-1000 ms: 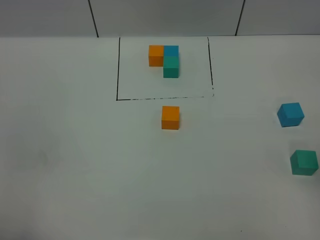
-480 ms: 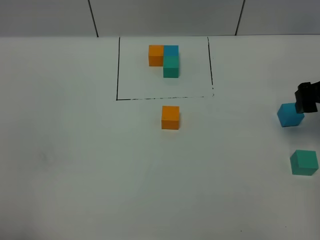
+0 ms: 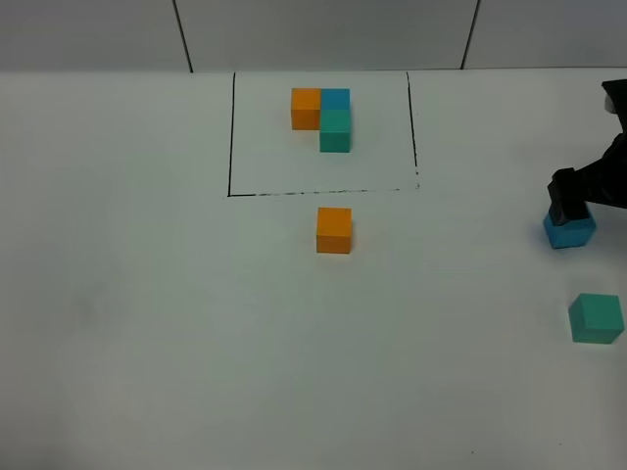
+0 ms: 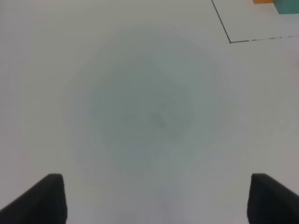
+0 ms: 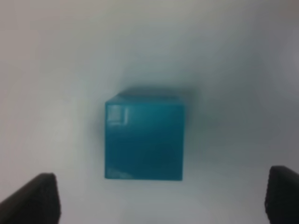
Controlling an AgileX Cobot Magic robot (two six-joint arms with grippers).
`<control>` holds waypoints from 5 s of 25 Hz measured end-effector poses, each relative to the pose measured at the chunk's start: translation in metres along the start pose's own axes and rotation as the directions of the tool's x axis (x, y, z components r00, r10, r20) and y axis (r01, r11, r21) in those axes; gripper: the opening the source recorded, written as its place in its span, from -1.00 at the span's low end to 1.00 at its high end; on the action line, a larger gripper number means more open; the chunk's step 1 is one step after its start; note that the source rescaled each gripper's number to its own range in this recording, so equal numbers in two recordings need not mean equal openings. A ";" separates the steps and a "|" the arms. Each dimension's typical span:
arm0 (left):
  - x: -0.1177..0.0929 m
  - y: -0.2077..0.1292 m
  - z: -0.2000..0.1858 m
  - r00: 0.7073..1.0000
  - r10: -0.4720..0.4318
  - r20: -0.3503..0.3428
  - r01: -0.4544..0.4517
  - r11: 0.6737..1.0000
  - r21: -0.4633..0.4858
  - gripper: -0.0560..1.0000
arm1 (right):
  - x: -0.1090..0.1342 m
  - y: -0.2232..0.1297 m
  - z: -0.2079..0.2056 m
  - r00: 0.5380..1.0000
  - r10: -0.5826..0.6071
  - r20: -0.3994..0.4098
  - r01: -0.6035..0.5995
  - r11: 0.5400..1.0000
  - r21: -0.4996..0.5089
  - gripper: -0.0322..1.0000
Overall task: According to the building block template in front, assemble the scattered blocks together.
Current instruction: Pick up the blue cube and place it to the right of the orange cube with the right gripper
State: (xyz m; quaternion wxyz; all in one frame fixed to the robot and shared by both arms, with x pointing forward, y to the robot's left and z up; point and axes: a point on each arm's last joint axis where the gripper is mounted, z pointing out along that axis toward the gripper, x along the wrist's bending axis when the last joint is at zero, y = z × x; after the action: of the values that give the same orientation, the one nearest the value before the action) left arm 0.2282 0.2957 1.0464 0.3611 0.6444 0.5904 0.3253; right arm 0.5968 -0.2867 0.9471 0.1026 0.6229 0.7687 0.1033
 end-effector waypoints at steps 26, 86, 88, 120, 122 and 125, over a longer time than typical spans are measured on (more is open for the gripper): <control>0.000 0.000 0.000 1.000 0.000 0.000 0.000 1.000 0.000 0.39 | 0.011 0.004 0.024 0.999 -0.026 -0.018 0.026 1.000 0.002 0.56; 0.000 0.000 0.000 1.000 0.000 0.000 0.000 1.000 0.000 0.39 | 0.232 0.052 0.052 0.235 -0.960 -0.152 0.969 0.243 -0.035 -0.91; 0.000 0.000 0.000 1.000 0.000 0.000 0.000 1.000 0.000 0.39 | 0.232 0.052 0.052 0.236 -0.961 -0.147 0.969 0.244 -0.039 -0.91; 0.000 0.000 0.000 1.000 0.000 0.000 0.000 1.000 0.000 0.39 | 0.237 0.052 0.057 0.197 -0.971 -0.136 0.978 0.204 -0.038 -0.90; 0.000 0.000 0.000 1.000 0.000 0.000 0.000 1.000 0.000 0.39 | 0.238 0.051 0.059 0.192 -0.972 -0.137 0.979 0.198 -0.035 -0.90; 0.000 0.000 0.000 1.000 0.000 0.000 0.000 1.000 0.000 0.39 | 0.238 0.051 0.060 0.190 -0.972 -0.136 0.980 0.197 -0.036 -0.90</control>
State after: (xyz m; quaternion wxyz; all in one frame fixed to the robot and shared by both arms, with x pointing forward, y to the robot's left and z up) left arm 0.2282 0.2957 1.0464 0.3611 0.6444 0.5904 0.3253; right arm 0.6134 -0.0412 0.8974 0.0768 -0.0102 0.9965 0.0322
